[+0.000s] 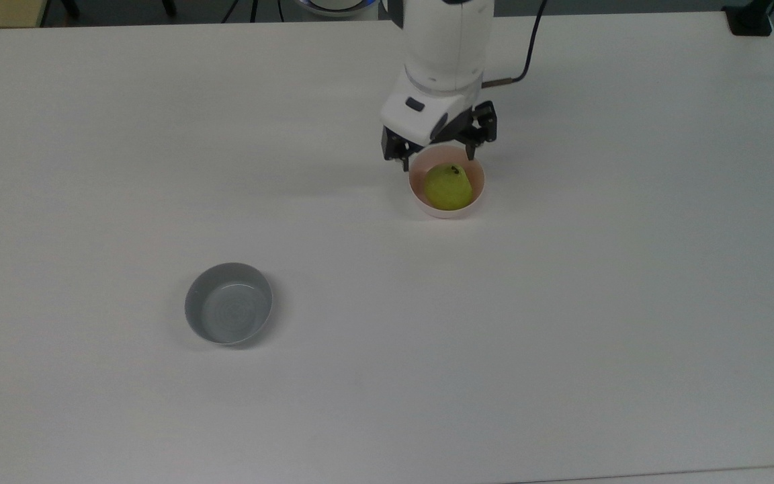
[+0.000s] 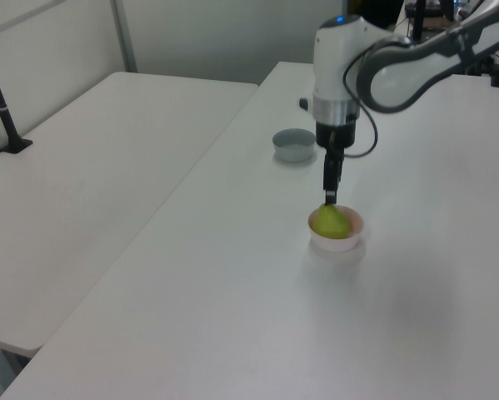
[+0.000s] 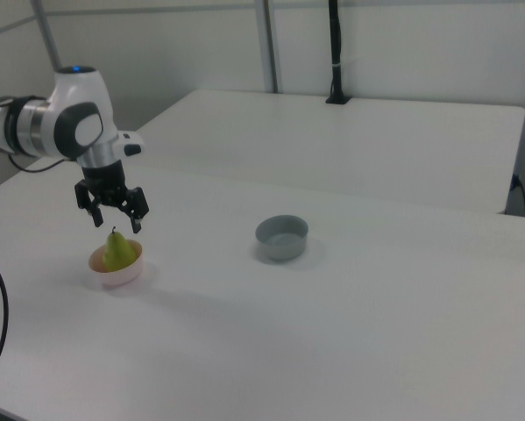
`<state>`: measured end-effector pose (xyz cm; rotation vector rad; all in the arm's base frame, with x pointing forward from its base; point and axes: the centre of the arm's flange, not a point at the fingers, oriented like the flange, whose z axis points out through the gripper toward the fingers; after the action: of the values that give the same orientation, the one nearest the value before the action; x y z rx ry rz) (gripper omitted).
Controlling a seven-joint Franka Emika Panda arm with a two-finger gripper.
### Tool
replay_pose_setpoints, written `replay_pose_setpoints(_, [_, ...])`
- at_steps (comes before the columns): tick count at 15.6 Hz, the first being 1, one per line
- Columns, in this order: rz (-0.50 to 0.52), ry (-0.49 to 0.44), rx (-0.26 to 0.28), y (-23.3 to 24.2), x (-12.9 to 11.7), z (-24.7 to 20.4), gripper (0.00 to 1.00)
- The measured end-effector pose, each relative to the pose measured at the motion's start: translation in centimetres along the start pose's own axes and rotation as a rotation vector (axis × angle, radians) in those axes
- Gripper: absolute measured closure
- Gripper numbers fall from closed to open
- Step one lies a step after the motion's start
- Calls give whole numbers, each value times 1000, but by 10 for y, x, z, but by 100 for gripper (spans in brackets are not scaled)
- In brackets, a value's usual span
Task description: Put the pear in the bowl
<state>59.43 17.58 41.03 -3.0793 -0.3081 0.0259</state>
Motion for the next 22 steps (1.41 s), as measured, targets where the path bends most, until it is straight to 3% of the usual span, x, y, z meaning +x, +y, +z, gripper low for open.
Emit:
replay_pose_setpoints(3, [32, -21, -28, 26, -10, -52, 0])
replay_pose_setpoints(6, [99, 15, -35, 71, -26, -111, 0])
replay_pose_setpoints(10, [170, 40, -36, 113, -48, -154, 0])
replay_pose_setpoints(16, [260, 50, -66, 178, -79, -194, 0])
replay_pose_setpoints(22, [194, 66, -74, 220, -91, -206, 0])
